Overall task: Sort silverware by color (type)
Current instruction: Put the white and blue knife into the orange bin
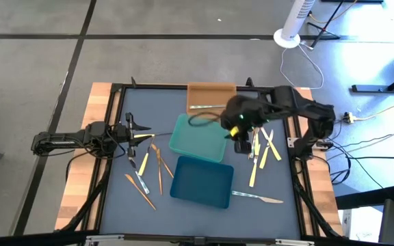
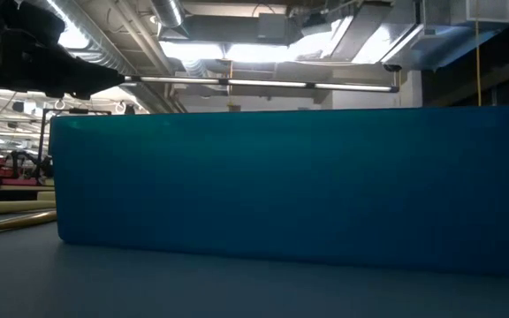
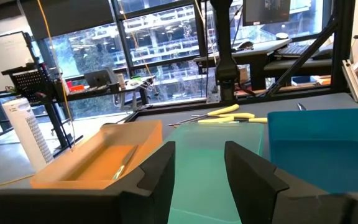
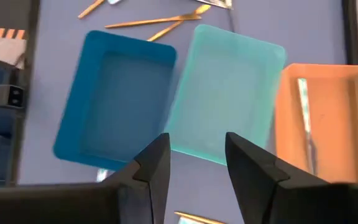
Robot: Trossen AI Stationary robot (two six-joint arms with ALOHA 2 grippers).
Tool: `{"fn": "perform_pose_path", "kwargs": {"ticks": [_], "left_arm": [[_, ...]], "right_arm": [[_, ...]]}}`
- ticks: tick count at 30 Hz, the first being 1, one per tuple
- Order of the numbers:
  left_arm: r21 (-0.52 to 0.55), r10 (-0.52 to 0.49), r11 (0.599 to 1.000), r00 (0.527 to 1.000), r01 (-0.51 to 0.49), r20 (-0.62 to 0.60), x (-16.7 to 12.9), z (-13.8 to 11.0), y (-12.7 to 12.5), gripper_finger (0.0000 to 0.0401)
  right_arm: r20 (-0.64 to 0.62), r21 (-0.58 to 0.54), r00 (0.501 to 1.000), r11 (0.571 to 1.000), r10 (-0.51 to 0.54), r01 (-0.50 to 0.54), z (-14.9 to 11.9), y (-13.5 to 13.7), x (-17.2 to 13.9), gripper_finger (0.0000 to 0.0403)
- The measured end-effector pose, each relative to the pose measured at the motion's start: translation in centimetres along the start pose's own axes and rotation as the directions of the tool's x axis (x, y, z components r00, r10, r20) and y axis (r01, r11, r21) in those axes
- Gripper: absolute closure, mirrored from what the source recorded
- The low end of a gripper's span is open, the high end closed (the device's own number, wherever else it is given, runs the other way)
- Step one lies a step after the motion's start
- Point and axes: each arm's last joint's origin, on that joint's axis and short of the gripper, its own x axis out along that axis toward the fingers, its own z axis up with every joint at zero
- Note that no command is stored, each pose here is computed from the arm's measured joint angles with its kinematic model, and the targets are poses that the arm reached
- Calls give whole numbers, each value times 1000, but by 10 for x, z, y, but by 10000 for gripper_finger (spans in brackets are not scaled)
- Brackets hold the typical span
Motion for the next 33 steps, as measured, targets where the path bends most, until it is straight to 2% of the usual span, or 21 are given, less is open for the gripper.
{"fn": "perform_pose_path", "kwargs": {"ticks": [6,18,25,33], "left_arm": [[0,0,1000,1000,0,0,0,0,0,268],[0,0,1000,1000,0,0,0,0,0,268],[0,0,1000,1000,0,0,0,0,0,268],[0,0,1000,1000,0,1,0,0,0,268]], "right_arm": [[-60,-2,997,999,-52,52,-14,34,9,260],[-312,173,942,967,-126,187,-87,104,56,260],[-317,212,940,956,-129,203,-121,144,95,260],[-307,282,945,937,-115,205,-160,169,133,260]]}}
